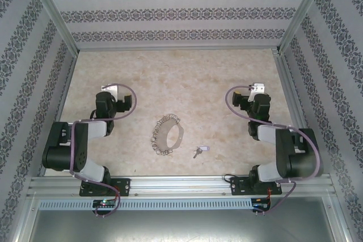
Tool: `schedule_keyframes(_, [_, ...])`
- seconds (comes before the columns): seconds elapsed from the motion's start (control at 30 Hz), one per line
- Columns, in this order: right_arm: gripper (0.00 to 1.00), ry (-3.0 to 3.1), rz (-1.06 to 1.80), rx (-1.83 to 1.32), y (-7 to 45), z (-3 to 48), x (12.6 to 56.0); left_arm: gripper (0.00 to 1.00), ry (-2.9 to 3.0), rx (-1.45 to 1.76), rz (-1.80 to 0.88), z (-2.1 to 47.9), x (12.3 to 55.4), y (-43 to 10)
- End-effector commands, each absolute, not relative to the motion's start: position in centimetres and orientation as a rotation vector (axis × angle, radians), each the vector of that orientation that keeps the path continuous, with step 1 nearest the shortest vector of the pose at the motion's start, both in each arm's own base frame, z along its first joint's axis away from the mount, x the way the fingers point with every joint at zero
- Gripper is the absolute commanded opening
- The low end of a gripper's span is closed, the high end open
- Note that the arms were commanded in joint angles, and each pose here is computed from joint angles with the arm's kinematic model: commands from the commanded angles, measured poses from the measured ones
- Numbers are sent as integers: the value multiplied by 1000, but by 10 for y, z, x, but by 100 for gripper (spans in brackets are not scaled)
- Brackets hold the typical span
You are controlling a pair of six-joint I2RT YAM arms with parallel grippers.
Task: Put the keys on the keyring
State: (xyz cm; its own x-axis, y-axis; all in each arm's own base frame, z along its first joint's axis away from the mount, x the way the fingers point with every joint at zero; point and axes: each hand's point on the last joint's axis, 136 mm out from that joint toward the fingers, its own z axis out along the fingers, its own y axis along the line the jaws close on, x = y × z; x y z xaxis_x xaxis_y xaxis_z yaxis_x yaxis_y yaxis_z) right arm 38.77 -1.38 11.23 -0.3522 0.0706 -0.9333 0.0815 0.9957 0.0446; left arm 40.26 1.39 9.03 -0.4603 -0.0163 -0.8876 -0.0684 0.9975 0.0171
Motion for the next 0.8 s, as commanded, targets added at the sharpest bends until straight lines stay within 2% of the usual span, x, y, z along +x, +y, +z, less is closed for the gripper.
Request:
schedule_keyframes(0.0, [98, 1951, -42, 209, -23, 138, 389, 100, 2100, -184, 111, 115, 403, 30])
schedule_keyframes(0.2, [98, 1889, 196, 503, -26, 157, 383, 99, 2193, -302, 2, 142, 389, 22])
schedule_keyframes(0.4, [98, 1964, 598, 422, 30, 152, 383, 96, 2274, -239, -251, 158, 369, -32])
schedule_keyframes(0.53, [84, 2063, 876, 344, 74, 139, 371, 94, 2326, -143, -424, 160, 352, -79])
schedule_keyframes(0.67, [81, 2161, 1008, 319, 106, 119, 356, 93, 2368, -24, -489, 156, 333, -118])
schedule_keyframes(0.77, [79, 2221, 1044, 306, 125, 105, 345, 85, 2379, 72, -574, 150, 319, -150])
